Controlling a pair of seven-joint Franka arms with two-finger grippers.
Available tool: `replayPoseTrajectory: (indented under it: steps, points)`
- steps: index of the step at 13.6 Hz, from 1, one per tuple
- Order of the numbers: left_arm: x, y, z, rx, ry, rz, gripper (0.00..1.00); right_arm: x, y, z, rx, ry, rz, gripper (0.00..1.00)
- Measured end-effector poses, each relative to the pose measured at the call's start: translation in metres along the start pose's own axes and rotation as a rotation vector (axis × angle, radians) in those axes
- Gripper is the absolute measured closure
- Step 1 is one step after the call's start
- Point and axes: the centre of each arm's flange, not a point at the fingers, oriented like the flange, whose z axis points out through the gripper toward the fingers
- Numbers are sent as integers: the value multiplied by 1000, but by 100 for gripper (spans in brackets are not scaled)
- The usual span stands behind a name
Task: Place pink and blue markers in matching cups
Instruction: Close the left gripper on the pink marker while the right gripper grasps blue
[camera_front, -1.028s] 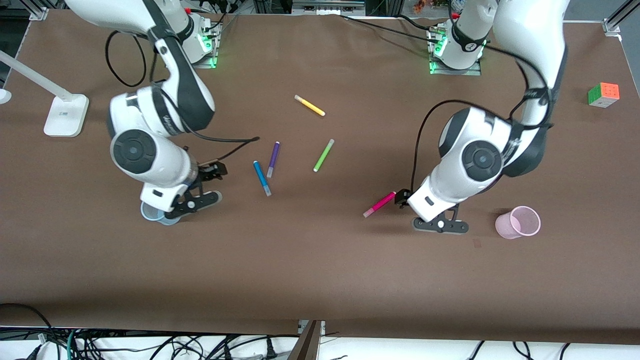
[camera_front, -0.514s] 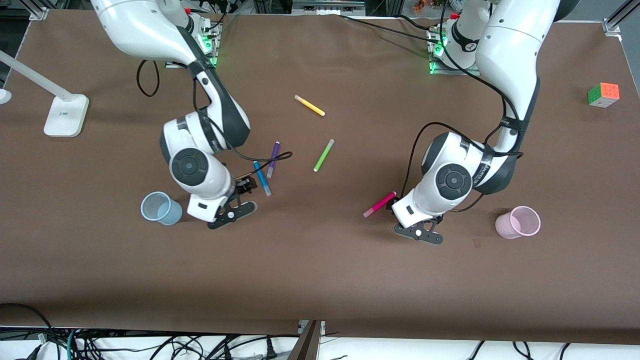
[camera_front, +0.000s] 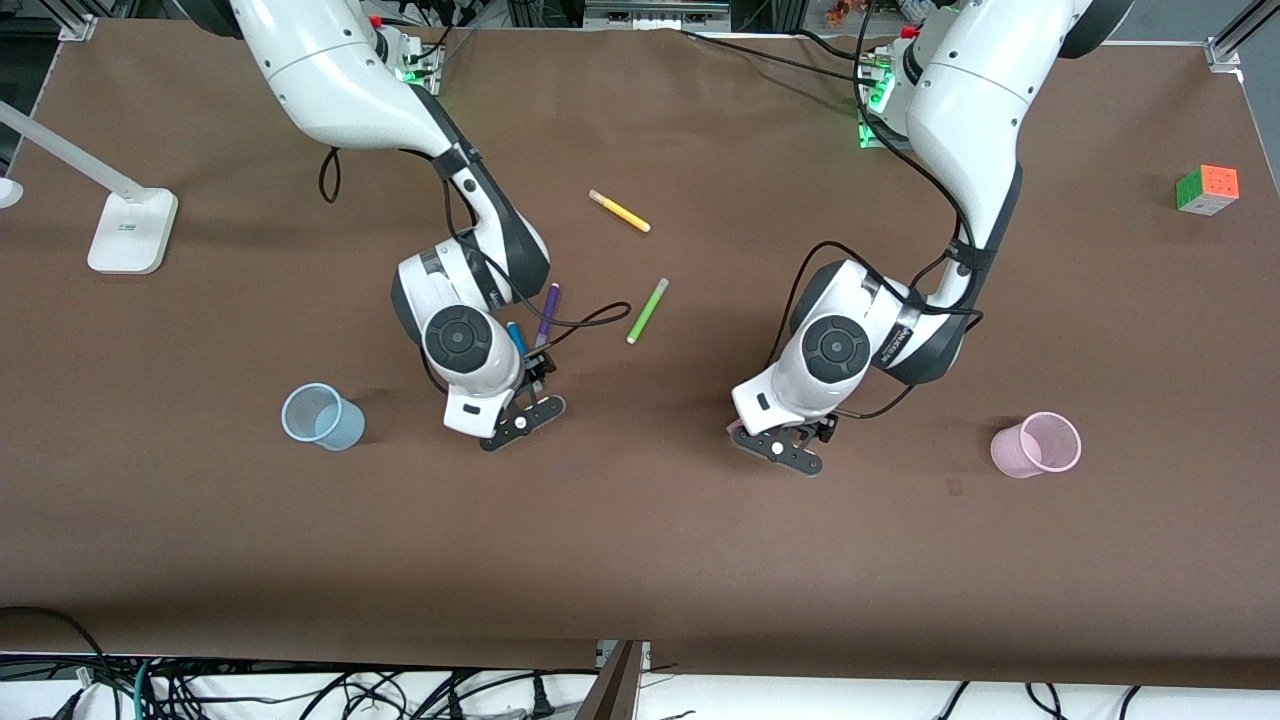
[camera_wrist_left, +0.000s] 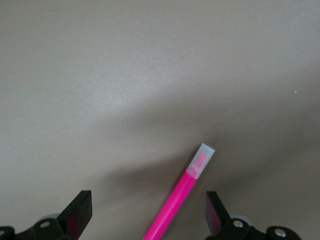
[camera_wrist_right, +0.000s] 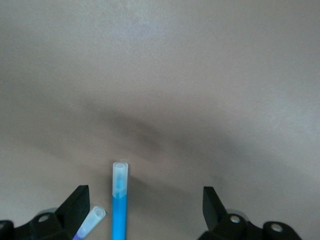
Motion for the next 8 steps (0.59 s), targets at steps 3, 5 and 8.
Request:
replayPoseTrajectory:
  steps: [3,5,8]
  points:
    - [-7,7,13,3,-26,104,0,-1,-9,15,-1,5,35,0]
    - [-11,9,23,3,-45,131,3,0,-13,21,-1,7,64,0]
    - [-16,17,34,2,-51,152,23,0,-19,25,-2,5,94,0]
